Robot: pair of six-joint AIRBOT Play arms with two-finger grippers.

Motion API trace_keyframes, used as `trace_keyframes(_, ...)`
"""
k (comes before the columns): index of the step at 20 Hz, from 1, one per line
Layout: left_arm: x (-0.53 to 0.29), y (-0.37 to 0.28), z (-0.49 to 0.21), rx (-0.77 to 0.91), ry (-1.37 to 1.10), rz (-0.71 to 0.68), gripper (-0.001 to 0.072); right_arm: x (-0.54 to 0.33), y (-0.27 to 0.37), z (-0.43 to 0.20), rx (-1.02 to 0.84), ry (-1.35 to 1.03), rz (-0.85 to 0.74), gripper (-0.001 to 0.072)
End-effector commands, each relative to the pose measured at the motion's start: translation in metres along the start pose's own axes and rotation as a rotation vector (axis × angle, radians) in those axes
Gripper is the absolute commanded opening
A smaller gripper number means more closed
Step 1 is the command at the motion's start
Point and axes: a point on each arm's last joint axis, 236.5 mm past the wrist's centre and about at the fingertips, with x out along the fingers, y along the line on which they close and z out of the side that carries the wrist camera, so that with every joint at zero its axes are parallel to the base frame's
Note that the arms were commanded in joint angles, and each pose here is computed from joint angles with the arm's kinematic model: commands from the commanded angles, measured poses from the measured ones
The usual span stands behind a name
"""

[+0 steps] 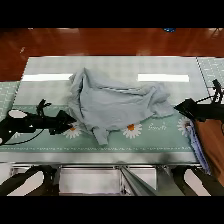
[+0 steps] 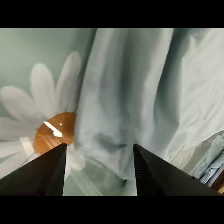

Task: Fold the shirts.

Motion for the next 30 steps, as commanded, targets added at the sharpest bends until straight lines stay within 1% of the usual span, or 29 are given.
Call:
trace_keyframes(1,0.022,-0.006,0.003,-0.031,-0.032,0.015,0.0505,0.0,0.002,-0.002,-0.001,0.003,0.009,0.0412)
trace_keyframes(2,0.026,-0.01,-0.001,-0.032,-0.021,0.006,0.0502,0.0,0.002,-0.002,-0.002,0.002,0.008,0.0412)
trace_keyframes(3,0.03,-0.013,-0.005,-0.017,-0.007,0.0,0.0456,0.0,0.002,0.0,-0.002,-0.006,0.006,0.0412)
trace_keyframes(4,0.033,-0.014,-0.009,0.023,0.007,0.001,0.0187,-0.001,0.0,0.003,-0.002,-0.018,0.002,0.0412)
trace_keyframes(5,0.033,-0.016,-0.01,0.095,0.013,-0.001,0.0021,-0.002,-0.007,0.005,0.009,-0.025,-0.02,0.0412)
trace_keyframes(6,0.03,-0.02,-0.012,0.137,0.031,-0.013,0.0023,-0.005,-0.022,0.008,0.056,-0.036,-0.068,0.0412)
trace_keyframes(8,0.022,-0.027,-0.013,0.158,0.063,-0.043,0.0023,-0.015,-0.062,0.016,0.115,-0.077,-0.187,0.0412)
trace_keyframes(9,0.018,-0.03,-0.011,0.159,0.065,-0.054,0.0023,-0.02,-0.078,0.018,0.158,-0.085,-0.215,0.0412)
trace_keyframes(11,0.012,-0.032,-0.004,0.157,0.05,-0.064,0.0023,-0.018,-0.099,0.012,0.233,-0.044,-0.21,0.0412)
trace_keyframes(12,0.012,-0.033,-0.002,0.161,0.046,-0.065,0.0023,-0.012,-0.1,0.007,0.255,-0.002,-0.173,0.0412)
trace_keyframes(15,0.012,-0.034,-0.002,0.167,0.046,-0.066,0.0023,0.014,-0.083,-0.007,0.282,0.121,-0.023,0.0412)
trace_keyframes(17,0.012,-0.034,-0.002,0.166,0.046,-0.067,0.0023,0.03,-0.083,-0.007,0.336,0.153,0.022,0.0412)
trace_keyframes(19,0.012,-0.034,-0.002,0.166,0.045,-0.067,0.0023,0.044,-0.078,-0.007,0.351,0.18,0.067,0.0412)
trace_keyframes(24,0.012,-0.034,-0.001,0.166,0.044,-0.067,0.0023,0.089,-0.056,-0.004,0.344,0.192,0.089,0.0412)
trace_keyframes(29,0.012,-0.034,-0.002,0.167,0.047,-0.067,0.0023,0.115,-0.025,0.018,0.244,0.178,0.077,0.0411)
trace_keyframes(30,0.012,-0.034,-0.002,0.167,0.046,-0.067,0.0023,0.118,-0.019,0.027,0.229,0.157,0.073,0.0393)
